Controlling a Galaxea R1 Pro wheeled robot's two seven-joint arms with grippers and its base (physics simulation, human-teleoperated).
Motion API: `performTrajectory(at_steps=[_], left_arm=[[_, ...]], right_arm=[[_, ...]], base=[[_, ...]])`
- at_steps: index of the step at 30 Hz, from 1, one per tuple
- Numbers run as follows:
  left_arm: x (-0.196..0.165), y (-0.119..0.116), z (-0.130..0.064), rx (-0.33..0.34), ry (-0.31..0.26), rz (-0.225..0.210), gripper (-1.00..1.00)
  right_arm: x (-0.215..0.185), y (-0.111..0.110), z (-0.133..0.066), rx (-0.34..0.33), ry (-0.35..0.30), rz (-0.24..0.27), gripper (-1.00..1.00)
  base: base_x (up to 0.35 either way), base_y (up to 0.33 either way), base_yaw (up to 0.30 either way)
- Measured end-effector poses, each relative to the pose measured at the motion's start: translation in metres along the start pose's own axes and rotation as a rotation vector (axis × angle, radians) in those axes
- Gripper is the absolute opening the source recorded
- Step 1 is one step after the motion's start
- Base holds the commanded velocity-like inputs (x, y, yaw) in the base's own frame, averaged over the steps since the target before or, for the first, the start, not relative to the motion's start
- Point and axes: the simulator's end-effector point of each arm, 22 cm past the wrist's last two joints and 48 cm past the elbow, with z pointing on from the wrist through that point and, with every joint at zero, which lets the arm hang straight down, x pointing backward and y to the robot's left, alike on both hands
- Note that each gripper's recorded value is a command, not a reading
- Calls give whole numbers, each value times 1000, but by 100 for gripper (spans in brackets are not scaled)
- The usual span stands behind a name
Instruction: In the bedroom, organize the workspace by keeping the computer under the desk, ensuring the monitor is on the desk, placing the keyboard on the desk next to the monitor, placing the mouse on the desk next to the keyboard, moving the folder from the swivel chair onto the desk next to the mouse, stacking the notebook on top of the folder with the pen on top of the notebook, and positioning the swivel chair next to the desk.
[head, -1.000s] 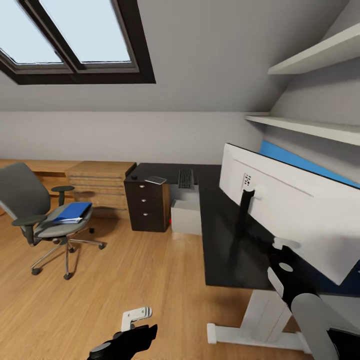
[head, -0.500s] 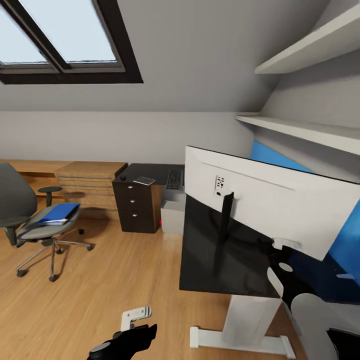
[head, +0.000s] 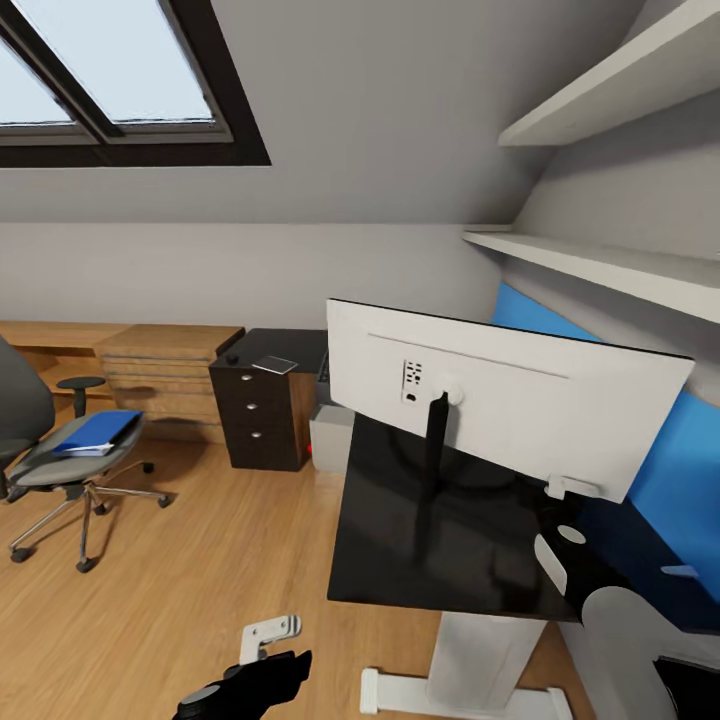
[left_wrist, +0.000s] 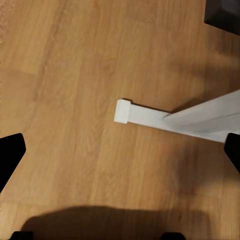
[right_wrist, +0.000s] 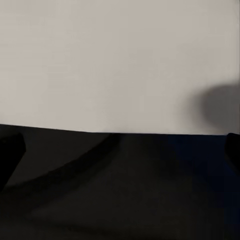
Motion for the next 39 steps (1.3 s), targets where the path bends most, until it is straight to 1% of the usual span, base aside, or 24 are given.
performTrajectory(at_steps=[2,3,7,8,9,10,11,15,16,19,25,28,39], left_arm=[[0,2,1,-7,0,-2,100],[0,7,2,-19,1,-7,100],[-1,41,12,-92,13,-51,100],[-4,60,15,-130,13,-80,100],[-6,70,16,-147,11,-98,100],[-14,93,17,-189,-1,-140,100],[-20,107,17,-211,-10,-170,100],[-30,130,15,-245,-30,-220,100],[-34,138,14,-256,-39,-239,100],[-40,149,11,-272,-51,-263,100],[-45,163,8,-294,-64,-279,100],[-50,172,6,-306,-75,-299,100],[-50,171,7,-302,-75,-303,100]], right_arm=[[0,0,0,0,0,0,100],[0,0,0,1,0,0,100],[0,0,0,1,-1,0,100],[0,0,0,1,-1,0,100],[-1,0,0,1,-1,0,100],[-1,-1,0,2,-1,0,100],[-1,-1,0,2,-2,0,100],[-1,-1,0,3,-2,0,100],[-1,-1,0,3,-2,0,100],[-1,-2,0,3,-2,0,100],[-1,-2,0,3,-3,0,100],[-2,-1,0,2,-5,-1,100],[-1,-2,0,3,-2,0,100]], base=[[5,-6,0],[2,-3,0],[1,-1,0],[0,0,0],[0,0,0],[0,0,0],[0,0,0],[0,0,0],[6,0,0],[91,0,0],[192,0,0],[166,-54,0],[126,-33,0]])
